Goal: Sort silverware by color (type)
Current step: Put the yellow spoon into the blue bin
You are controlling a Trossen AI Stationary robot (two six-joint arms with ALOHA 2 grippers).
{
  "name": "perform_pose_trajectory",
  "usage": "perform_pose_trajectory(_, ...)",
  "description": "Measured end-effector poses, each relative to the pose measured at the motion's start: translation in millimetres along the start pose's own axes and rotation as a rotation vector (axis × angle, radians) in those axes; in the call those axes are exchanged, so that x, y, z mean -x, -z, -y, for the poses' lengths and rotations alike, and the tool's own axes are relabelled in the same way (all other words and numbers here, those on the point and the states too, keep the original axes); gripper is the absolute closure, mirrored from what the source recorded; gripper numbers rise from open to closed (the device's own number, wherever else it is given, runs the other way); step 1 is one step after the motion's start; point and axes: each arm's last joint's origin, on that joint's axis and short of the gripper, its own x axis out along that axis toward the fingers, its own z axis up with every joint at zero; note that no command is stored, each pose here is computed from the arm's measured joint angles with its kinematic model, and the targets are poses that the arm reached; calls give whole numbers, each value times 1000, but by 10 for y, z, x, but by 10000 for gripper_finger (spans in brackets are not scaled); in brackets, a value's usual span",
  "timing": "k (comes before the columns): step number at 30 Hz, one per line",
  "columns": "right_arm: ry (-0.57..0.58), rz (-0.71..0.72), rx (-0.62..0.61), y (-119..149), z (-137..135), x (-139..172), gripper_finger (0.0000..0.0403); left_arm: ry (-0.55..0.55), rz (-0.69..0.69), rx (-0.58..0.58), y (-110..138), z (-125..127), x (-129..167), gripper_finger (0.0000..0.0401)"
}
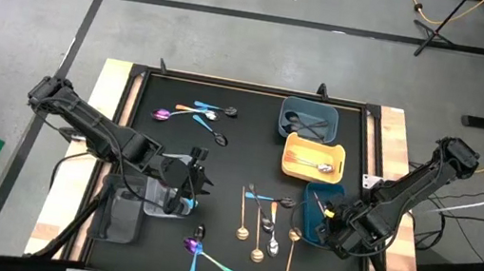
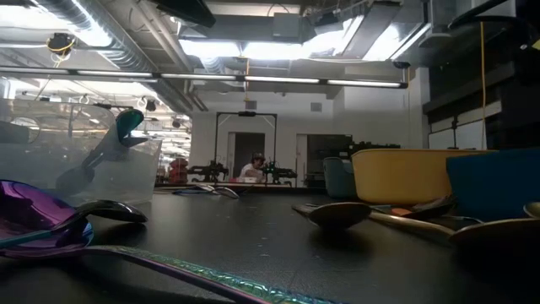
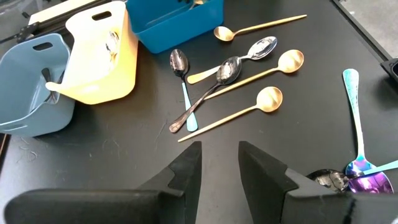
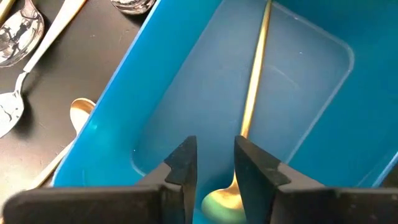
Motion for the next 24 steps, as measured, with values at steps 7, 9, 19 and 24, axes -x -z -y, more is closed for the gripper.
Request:
perform_pose_trajectory(7, -1, -20, 34, -3, -12, 32, 308, 0, 0, 0, 0, -1, 0, 301)
perform_pose_trajectory(9, -14, -36, 82, -14, -49, 103, 308, 0, 0, 0, 0, 0, 0, 301)
perform_pose_trajectory(19, -240, 56, 599, -160, -440, 730, 308, 0, 1, 0, 0, 0, 0, 301)
perform_pose_trajectory(24, -392, 182, 980, -216, -627, 1007, 308, 0, 0, 0, 0, 0, -1, 301)
